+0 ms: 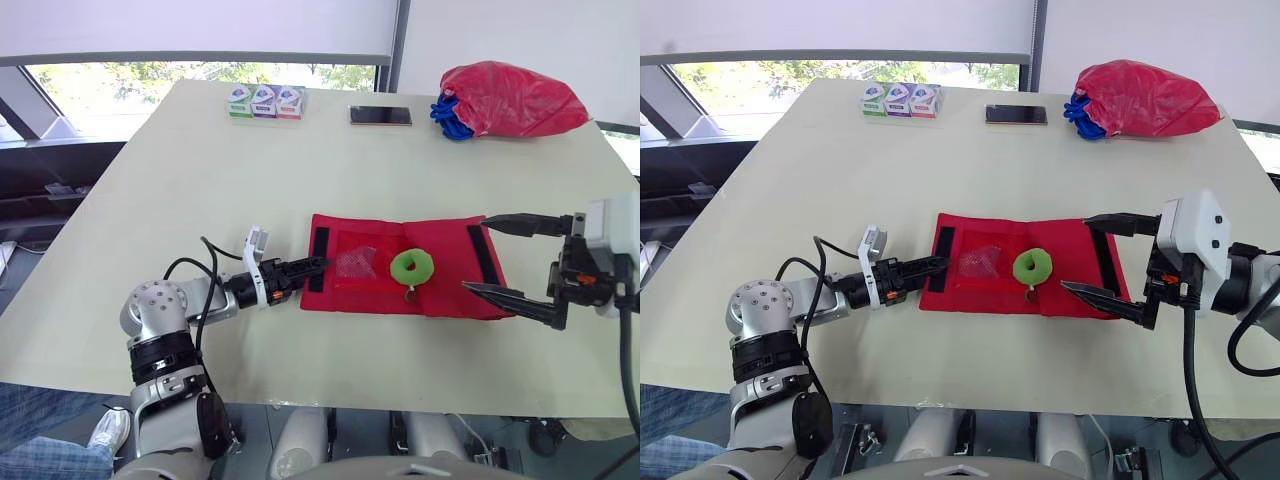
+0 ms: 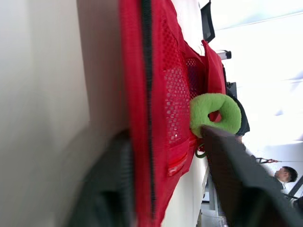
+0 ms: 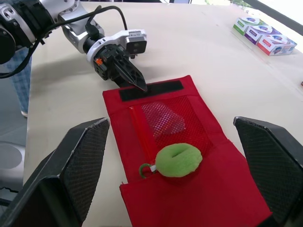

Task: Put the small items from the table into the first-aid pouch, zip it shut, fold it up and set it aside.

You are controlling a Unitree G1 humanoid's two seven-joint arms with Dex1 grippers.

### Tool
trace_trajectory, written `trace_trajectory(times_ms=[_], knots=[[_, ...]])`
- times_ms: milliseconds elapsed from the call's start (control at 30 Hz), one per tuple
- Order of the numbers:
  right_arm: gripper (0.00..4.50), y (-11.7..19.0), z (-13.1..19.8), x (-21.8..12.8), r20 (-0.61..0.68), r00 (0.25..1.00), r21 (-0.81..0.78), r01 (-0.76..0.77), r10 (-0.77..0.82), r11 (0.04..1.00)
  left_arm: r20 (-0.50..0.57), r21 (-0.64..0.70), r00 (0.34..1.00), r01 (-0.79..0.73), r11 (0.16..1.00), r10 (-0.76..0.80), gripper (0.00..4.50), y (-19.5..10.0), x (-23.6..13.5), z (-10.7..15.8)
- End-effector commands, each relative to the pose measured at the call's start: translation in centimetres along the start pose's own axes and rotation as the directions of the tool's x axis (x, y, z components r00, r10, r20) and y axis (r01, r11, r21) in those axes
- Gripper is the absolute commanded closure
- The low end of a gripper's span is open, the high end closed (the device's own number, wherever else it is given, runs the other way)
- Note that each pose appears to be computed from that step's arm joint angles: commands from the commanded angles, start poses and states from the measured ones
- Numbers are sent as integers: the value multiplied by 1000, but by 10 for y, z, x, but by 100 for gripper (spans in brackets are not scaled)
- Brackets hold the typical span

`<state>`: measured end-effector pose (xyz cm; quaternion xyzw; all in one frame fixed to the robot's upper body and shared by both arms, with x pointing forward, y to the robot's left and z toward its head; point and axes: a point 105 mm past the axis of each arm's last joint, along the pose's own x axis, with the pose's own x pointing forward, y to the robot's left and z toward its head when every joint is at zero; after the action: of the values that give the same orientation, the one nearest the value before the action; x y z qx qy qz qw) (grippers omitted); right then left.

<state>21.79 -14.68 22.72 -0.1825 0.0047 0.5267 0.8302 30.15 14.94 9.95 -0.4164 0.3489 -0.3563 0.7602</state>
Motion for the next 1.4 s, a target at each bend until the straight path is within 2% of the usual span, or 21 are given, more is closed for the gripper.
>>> trace_trajectory(times_ms=[33,67,100,333,500,600,767,800,833,900,1033,1067,1133,1200,1400], knots=[[0,-2,4,2,20,1000,-26,3,-3,1000,28,26,998,47,999,-48,390,-10,-11,9],[0,-3,3,3,18,1000,-26,1,0,1000,28,28,999,44,999,-44,442,-8,-15,9],[0,-4,1,4,16,1000,-27,-1,2,1000,30,24,999,38,999,-39,447,-5,-19,9],[0,-11,-8,27,19,1000,-59,-21,22,998,75,83,996,-44,996,38,447,36,-70,23],[0,-19,-19,51,-1,999,-63,-33,33,997,38,140,998,-49,989,44,447,48,-93,27],[87,-23,-30,77,-29,999,-71,-39,37,997,15,173,999,-33,984,30,450,49,-111,30],[314,-22,-46,107,-67,997,-77,-53,48,996,-10,210,999,45,977,-44,450,43,-128,34],[347,-22,-53,113,-98,994,-82,-59,51,995,-12,218,998,62,974,-61,450,42,-132,35],[401,-22,-60,117,-127,990,-91,-66,54,994,-14,227,997,76,971,-75,450,41,-134,36],[441,-19,-69,123,-156,986,-89,-80,65,993,-8,243,994,104,964,-105,450,39,-139,38],[441,-13,-83,131,-209,975,-66,-97,82,993,15,277,986,157,948,-168,450,31,-140,42],[441,-11,-88,131,-230,970,-65,-103,86,993,-12,287,976,212,934,-218,450,18,-131,45],[441,-9,-96,132,-264,961,-77,-112,88,991,-102,314,938,347,884,-332,450,-44,-86,52],[441,-7,-100,132,-272,958,-69,-114,91,991,-170,343,913,408,846,-372,450,-84,-62,47],[441,-2,-104,136,-281,954,-64,-128,105,990,-226,377,869,494,783,-439,450,-129,-38,38]])
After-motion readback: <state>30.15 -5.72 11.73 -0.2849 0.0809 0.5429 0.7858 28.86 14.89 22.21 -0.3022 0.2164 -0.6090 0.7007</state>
